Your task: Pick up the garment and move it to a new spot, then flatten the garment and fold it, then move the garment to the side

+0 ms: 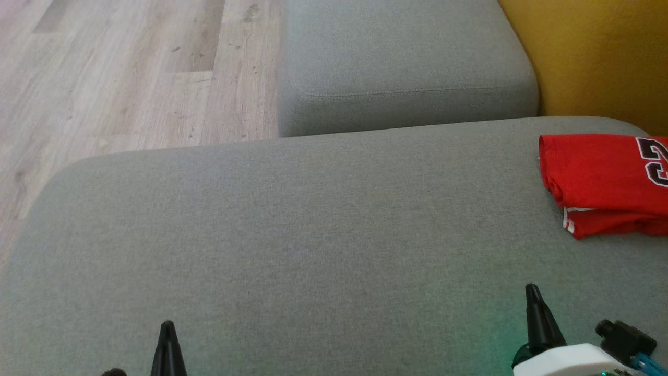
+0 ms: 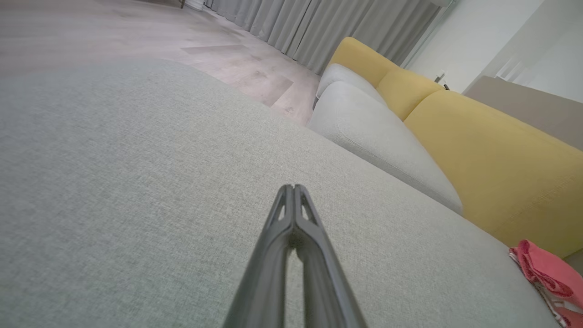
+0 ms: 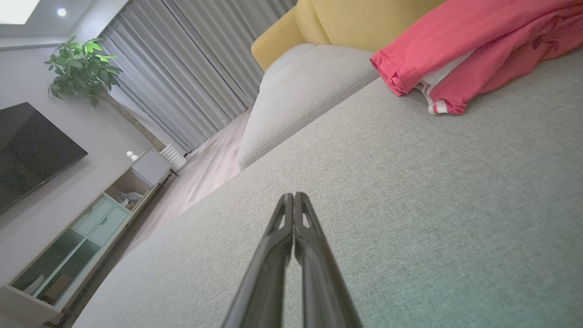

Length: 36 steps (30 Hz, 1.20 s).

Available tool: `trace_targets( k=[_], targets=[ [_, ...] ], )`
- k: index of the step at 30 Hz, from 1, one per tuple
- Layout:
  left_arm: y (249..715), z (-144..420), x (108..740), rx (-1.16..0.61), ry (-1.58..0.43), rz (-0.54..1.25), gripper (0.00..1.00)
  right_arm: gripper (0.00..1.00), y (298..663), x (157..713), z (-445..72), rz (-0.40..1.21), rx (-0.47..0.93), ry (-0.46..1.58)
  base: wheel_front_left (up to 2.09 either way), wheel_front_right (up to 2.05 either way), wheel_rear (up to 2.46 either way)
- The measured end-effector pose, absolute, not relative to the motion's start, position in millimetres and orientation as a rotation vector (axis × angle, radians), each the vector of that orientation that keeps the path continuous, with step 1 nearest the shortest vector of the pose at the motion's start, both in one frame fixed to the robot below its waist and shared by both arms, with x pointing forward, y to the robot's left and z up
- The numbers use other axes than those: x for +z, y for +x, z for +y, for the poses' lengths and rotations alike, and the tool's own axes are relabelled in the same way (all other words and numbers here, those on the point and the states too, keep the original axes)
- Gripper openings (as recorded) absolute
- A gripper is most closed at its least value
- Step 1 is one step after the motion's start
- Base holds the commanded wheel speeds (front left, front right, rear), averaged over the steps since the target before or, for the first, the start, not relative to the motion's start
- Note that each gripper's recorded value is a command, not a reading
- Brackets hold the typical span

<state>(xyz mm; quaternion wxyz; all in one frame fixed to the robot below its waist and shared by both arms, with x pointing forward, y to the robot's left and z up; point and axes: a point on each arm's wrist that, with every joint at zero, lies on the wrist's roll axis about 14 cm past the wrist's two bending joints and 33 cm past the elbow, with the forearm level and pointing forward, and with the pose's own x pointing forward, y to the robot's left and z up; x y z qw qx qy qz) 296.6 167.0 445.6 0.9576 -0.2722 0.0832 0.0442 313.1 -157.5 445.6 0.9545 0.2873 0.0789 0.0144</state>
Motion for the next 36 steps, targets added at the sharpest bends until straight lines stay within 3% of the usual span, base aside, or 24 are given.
trace_targets(
  k=[36],
  targets=[
    [326.6, 174.5, 449.1, 0.108, -0.982, 0.190, 0.00, 0.00, 338.3, 453.2, -180.1, 0.148, -0.074, 1.000, 0.00, 0.00, 0.00]
  ],
)
